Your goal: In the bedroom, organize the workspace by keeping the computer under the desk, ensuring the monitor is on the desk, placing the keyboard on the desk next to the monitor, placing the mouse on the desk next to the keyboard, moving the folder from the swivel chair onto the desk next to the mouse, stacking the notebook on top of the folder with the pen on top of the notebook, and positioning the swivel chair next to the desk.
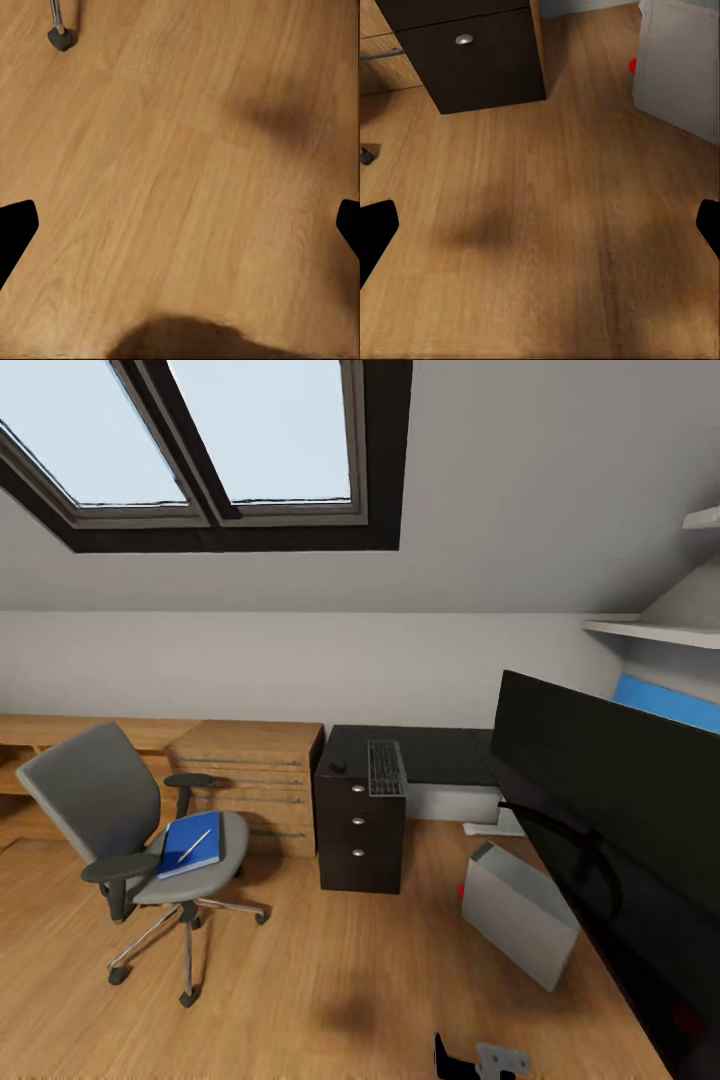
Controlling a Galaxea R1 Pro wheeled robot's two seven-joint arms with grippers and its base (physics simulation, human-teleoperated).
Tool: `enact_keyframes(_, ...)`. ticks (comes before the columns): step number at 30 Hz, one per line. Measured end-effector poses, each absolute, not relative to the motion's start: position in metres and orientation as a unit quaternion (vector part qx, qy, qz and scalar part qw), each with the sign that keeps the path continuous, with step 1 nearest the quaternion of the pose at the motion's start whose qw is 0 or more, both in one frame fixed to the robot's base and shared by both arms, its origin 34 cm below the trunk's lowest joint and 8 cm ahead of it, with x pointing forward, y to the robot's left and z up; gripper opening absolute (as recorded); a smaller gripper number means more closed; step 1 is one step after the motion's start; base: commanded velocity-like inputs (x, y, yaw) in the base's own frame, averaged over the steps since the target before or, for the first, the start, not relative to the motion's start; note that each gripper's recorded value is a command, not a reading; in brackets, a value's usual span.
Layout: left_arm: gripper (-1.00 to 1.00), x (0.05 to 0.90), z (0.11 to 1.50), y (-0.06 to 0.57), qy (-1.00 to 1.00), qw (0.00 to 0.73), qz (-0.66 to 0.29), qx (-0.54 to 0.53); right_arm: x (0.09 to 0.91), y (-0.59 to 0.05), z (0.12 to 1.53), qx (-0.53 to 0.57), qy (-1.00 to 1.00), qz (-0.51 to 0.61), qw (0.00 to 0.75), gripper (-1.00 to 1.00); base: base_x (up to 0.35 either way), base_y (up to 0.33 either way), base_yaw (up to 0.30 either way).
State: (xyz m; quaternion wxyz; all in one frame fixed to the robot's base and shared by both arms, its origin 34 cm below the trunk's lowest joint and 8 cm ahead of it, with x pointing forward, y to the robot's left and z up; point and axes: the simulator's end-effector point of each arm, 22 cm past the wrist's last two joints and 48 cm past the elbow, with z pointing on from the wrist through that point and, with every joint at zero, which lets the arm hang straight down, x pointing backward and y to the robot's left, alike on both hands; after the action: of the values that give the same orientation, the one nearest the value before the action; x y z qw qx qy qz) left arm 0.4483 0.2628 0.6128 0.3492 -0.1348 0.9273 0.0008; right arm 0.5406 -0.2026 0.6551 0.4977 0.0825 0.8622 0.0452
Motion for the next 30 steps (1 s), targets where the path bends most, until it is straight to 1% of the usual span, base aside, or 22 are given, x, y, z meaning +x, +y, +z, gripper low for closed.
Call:
enact_keyframes(3, 1.00, 0.448, 0.617, 0.263, 0.927, 0.349, 0.001, -0.135, 0.540, -0.203, 0.659, 0.082, 0.862, 0.045, 0.498, 1.00, -0.287, -0.195, 0.008)
enact_keyframes(8, 1.00, 0.448, 0.624, 0.264, 0.927, 0.349, 0.002, -0.136, 0.539, -0.202, 0.666, 0.082, 0.863, 0.045, 0.497, 1.00, -0.318, -0.072, 0.003)
enact_keyframes(14, 1.00, 0.447, 0.633, 0.266, 0.927, 0.349, 0.002, -0.137, 0.538, -0.201, 0.673, 0.082, 0.864, 0.046, 0.495, 1.00, -0.334, 0.024, 0.000)
enact_keyframes(18, 1.00, 0.446, 0.638, 0.278, 0.925, 0.349, 0.011, -0.148, 0.537, -0.200, 0.679, 0.082, 0.864, 0.047, 0.495, 1.00, -0.333, 0.065, 0.000)
enact_keyframes(20, 1.00, 0.443, 0.640, 0.291, 0.924, 0.347, 0.019, -0.161, 0.541, -0.192, 0.687, 0.071, 0.860, 0.054, 0.502, 1.00, -0.110, 0.007, 0.000)
enact_keyframes(30, 1.00, 0.425, 0.640, 0.291, 0.931, 0.327, 0.021, -0.162, 0.592, -0.169, 0.769, 0.076, 0.811, 0.088, 0.574, 1.00, -0.027, 0.002, 0.000)
